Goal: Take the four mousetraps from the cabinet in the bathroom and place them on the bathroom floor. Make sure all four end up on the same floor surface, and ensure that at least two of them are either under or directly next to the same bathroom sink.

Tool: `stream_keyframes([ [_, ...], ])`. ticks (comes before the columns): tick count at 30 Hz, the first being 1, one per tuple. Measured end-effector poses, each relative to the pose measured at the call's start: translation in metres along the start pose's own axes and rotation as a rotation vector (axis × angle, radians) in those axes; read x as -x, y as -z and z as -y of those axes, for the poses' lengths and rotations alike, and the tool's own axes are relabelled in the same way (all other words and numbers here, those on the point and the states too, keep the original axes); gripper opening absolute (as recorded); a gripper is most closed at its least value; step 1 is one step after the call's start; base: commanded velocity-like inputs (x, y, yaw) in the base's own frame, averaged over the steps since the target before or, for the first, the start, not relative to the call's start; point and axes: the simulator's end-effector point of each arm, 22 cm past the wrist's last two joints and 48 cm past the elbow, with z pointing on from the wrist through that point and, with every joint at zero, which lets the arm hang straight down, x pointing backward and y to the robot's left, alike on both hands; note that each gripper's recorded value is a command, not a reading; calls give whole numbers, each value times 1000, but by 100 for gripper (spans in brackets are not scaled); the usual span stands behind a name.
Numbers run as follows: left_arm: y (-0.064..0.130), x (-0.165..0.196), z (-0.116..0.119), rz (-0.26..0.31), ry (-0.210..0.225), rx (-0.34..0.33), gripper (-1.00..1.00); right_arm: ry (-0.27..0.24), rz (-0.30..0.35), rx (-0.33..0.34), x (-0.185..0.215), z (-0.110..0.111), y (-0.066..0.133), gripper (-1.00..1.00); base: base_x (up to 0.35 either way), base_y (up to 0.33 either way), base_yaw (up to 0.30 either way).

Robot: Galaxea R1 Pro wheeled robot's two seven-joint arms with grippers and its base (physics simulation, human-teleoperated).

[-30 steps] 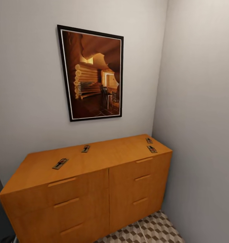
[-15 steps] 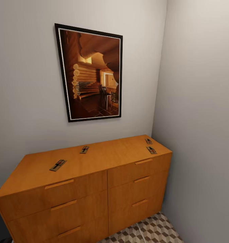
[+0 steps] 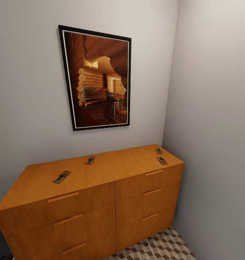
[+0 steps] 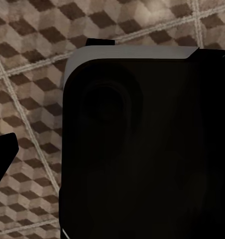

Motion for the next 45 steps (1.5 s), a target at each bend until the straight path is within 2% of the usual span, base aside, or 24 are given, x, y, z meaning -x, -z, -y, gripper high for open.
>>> stream_keyframes([
  [39,0,1,1,2,-4,-1,100,-11,-2,-3,0,0,0,100,0,0,0],
  [42,0,8,2,17,-5,-3,100,-6,-1,-5,0,1,0,100,0,0,0],
  [43,1,26,3,53,-6,-6,100,-5,6,-5,4,2,0,100,0,0,0],
  [45,1,38,4,79,-6,-8,100,-5,11,-6,6,2,0,100,0,0,0],
])
